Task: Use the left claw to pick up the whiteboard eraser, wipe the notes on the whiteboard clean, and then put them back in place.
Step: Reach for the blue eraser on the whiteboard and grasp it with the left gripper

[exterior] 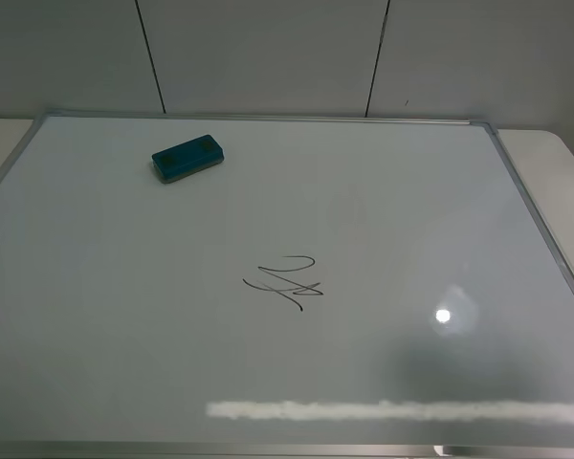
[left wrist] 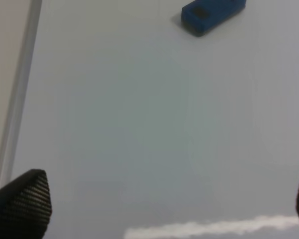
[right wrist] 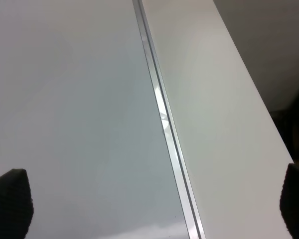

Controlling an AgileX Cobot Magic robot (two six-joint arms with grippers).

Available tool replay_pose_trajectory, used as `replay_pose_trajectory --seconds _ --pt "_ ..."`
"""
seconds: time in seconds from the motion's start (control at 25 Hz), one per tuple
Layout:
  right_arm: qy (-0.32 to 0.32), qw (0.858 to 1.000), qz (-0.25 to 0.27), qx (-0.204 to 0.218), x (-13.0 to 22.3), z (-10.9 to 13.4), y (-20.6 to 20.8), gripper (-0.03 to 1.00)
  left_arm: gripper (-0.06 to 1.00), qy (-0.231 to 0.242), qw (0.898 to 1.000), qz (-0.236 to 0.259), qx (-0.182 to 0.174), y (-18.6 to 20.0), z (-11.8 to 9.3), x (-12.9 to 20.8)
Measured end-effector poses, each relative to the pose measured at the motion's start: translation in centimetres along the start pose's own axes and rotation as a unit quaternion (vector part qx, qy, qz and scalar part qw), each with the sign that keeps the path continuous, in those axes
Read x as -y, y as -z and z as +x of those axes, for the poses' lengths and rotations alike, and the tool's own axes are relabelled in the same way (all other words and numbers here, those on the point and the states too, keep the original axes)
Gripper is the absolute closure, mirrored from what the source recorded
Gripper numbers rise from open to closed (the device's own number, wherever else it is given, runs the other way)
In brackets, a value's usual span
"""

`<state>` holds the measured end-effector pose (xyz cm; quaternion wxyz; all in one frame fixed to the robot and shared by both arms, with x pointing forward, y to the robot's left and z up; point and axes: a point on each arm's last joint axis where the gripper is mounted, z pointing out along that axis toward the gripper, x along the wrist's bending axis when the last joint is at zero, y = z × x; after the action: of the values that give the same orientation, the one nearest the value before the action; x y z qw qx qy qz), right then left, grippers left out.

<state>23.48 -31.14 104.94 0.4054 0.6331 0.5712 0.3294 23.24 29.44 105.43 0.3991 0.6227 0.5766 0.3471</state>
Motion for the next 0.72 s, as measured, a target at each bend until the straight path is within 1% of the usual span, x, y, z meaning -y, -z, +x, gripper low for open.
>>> replay_pose_trajectory --seconds 0.72 --pt "0.0 1.0 0.0 0.0 0.0 0.0 0.0 -0.02 -0.05 0.001 1.0 0.0 0.0 0.0 0.0 0.0"
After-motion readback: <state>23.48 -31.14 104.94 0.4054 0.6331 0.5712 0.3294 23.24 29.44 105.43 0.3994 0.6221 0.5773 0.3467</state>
